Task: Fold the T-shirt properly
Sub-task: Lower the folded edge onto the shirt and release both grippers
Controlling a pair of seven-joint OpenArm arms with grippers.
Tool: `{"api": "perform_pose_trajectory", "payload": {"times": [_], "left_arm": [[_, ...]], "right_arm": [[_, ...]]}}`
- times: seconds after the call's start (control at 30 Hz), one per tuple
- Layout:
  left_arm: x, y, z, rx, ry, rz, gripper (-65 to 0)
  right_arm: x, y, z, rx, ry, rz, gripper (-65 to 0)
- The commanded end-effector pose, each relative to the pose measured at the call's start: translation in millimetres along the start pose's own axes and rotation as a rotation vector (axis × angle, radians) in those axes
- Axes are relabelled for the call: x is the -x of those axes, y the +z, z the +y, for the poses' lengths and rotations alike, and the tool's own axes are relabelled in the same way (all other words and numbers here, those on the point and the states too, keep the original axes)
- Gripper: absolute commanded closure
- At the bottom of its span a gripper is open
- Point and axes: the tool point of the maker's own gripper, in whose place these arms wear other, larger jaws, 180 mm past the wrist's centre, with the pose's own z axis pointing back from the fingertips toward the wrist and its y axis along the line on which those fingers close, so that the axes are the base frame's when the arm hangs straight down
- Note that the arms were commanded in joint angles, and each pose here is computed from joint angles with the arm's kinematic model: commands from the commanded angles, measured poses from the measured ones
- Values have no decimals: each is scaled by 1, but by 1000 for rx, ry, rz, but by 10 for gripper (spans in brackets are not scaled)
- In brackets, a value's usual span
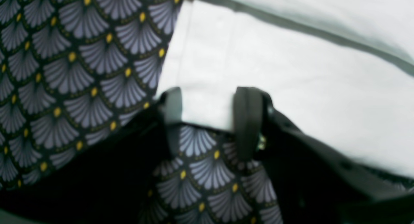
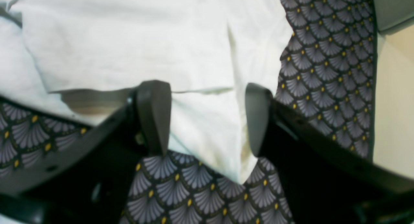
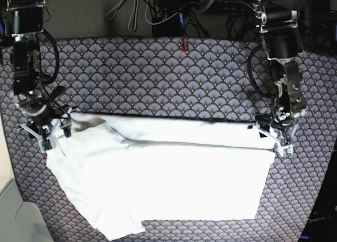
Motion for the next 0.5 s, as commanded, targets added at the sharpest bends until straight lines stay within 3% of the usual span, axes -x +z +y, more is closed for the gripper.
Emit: {"api": "perform_pose_trajectory", "payload": {"times": [0.0,0.47], "left_arm": [[-28,5,3,-6,-2,-73,-266],[-37,13,30,-51,88,-109,-266]], "right_arm": [[-17,3,-13,26,13,-51,-370],[-17,3,-13,27,13,-50,-370]]}}
